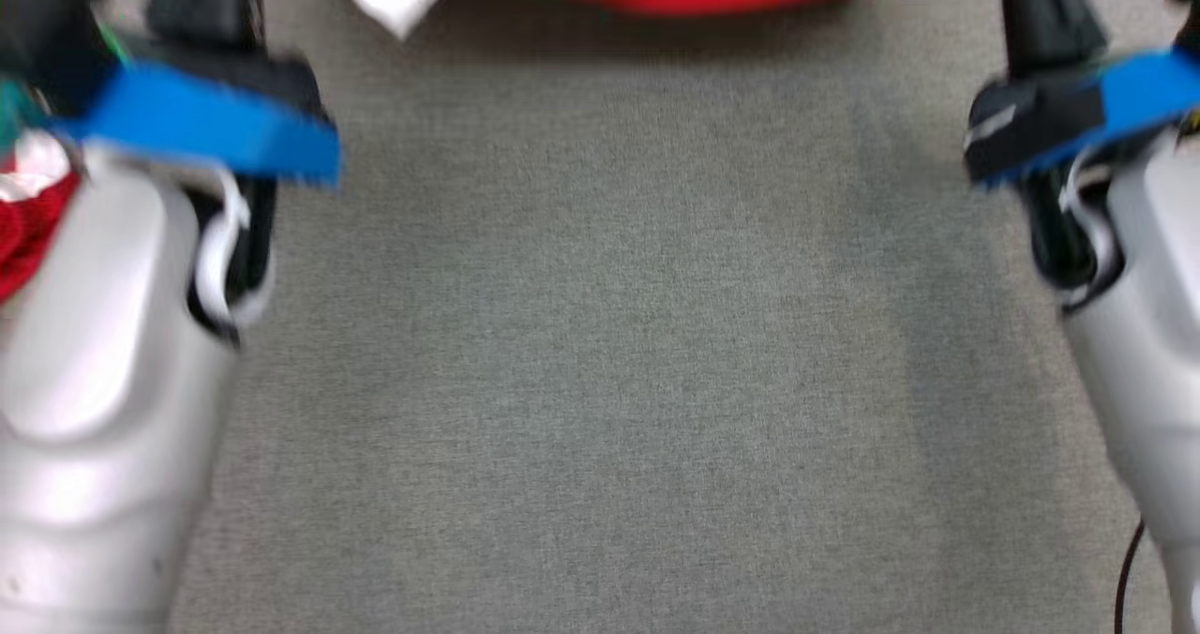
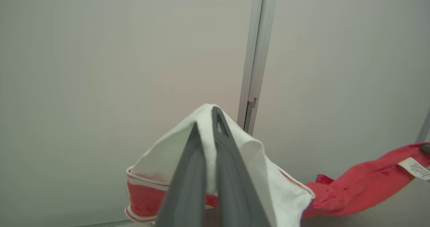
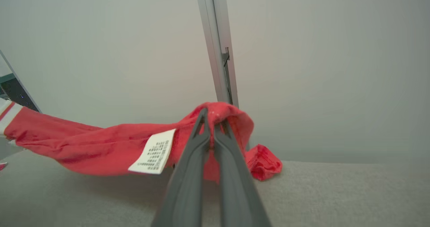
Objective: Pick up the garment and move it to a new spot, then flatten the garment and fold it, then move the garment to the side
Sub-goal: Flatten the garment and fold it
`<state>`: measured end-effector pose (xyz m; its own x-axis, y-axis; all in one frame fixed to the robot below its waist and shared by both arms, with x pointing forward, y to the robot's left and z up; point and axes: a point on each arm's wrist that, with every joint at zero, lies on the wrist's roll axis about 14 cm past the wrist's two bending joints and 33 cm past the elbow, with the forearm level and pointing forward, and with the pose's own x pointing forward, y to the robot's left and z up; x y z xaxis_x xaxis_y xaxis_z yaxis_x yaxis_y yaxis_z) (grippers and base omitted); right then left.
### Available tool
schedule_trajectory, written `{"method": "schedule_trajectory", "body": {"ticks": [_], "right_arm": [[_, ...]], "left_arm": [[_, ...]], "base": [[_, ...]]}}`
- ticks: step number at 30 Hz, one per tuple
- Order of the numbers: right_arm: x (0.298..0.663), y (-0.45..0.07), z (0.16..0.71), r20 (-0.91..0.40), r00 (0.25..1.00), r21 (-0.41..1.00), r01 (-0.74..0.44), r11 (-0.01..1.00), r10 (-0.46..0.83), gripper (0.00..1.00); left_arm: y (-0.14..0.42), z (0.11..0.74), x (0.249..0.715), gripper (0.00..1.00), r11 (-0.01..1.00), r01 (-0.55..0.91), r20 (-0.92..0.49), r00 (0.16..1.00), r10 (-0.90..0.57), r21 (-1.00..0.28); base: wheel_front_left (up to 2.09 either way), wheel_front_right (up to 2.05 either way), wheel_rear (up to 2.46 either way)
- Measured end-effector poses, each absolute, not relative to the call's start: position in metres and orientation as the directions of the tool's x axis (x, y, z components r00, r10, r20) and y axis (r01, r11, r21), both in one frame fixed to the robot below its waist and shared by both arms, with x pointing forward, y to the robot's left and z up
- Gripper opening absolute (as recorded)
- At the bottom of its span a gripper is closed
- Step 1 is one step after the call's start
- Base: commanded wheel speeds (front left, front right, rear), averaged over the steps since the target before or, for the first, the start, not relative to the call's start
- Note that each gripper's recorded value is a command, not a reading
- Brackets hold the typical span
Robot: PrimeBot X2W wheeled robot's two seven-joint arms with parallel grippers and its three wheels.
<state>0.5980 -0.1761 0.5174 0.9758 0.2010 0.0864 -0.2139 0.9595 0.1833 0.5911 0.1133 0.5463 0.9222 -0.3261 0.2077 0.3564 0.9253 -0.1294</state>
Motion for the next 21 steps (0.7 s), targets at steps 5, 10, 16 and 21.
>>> {"method": "schedule_trajectory", "body": {"ticks": [5, 10, 16, 21], "right_arm": [[0.552, -0.175, 0.491, 0.021, 0.977, 0.212, -0.212, 0.954, 0.212, 0.00], [0.504, -0.183, 0.466, -0.048, 0.980, 0.247, -0.176, 0.953, 0.194, 0.00], [0.453, -0.184, 0.443, -0.121, 0.975, 0.275, -0.147, 0.950, 0.186, 0.00], [0.420, -0.186, 0.434, -0.155, 0.972, 0.287, -0.127, 0.950, 0.177, 0.00]], "left_arm": [[0.121, 0.514, 0.537, 0.00, 0.932, 0.307, 0.129, 0.949, -0.286, -0.193], [0.124, 0.483, 0.484, 0.00, 0.933, 0.258, 0.035, 0.966, -0.257, -0.251], [0.130, 0.463, 0.433, 0.00, 0.935, 0.209, -0.042, 0.972, -0.230, -0.286], [0.133, 0.444, 0.391, 0.00, 0.936, 0.177, -0.114, 0.969, -0.221, -0.303]], "base": [[0.00, 0.00, 0.00], [0.00, 0.00, 0.00], [0.00, 0.00, 0.00], [0.00, 0.00, 0.00]]}}
